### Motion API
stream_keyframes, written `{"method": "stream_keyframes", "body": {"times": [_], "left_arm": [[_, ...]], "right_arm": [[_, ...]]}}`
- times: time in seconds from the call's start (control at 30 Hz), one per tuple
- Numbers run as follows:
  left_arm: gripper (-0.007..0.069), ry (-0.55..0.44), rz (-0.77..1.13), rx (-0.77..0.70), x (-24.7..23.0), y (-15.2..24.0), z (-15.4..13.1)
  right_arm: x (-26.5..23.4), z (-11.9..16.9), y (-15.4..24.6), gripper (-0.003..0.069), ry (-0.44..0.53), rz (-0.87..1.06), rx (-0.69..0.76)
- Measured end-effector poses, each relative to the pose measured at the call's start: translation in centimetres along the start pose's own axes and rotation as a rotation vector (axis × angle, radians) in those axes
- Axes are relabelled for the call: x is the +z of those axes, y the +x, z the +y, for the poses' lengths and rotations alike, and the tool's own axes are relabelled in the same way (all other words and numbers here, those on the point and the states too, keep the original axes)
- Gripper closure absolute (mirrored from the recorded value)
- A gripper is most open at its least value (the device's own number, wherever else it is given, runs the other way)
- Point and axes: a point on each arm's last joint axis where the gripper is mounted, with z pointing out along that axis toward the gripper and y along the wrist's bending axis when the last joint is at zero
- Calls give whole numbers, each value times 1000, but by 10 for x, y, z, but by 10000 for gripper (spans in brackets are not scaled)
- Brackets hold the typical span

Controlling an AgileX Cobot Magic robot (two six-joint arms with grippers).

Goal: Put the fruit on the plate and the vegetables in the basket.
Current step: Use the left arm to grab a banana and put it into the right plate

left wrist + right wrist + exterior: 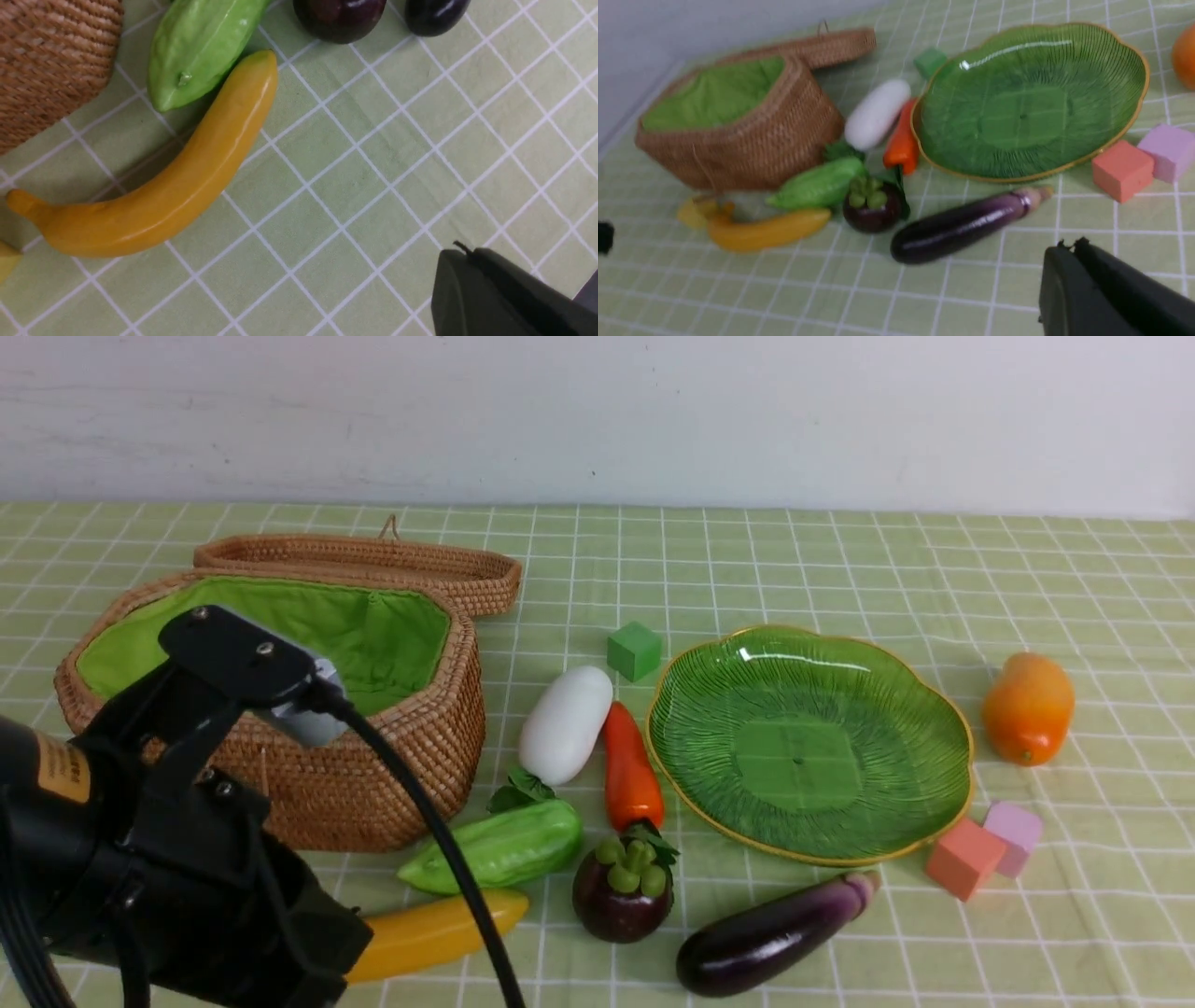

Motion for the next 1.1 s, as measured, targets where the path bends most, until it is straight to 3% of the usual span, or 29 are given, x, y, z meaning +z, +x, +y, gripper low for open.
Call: {"method": "stream_keyframes", "body": {"times": [0.2,0.37,0.67,0.9,1.0,1.1], "left_arm": [[638,-38,29,112,2,-2,5],[638,-19,189,250,31,-23,18],[638,-3,309,359,58,-44,33],[631,-38,356,592,68,-46,24],[580,-65,374,643,84,-48,27],[467,-54,421,625,107,-47,32]], "right_arm": [[-27,17,-41,636,31,136,-216],[-55,35,-65,636,-53,80,-370],[-57,34,-63,633,-78,146,-424],[-57,34,-63,633,-73,147,-438],[-57,34,-63,630,-74,148,-441],[-57,34,-63,626,-77,148,-441]]}}
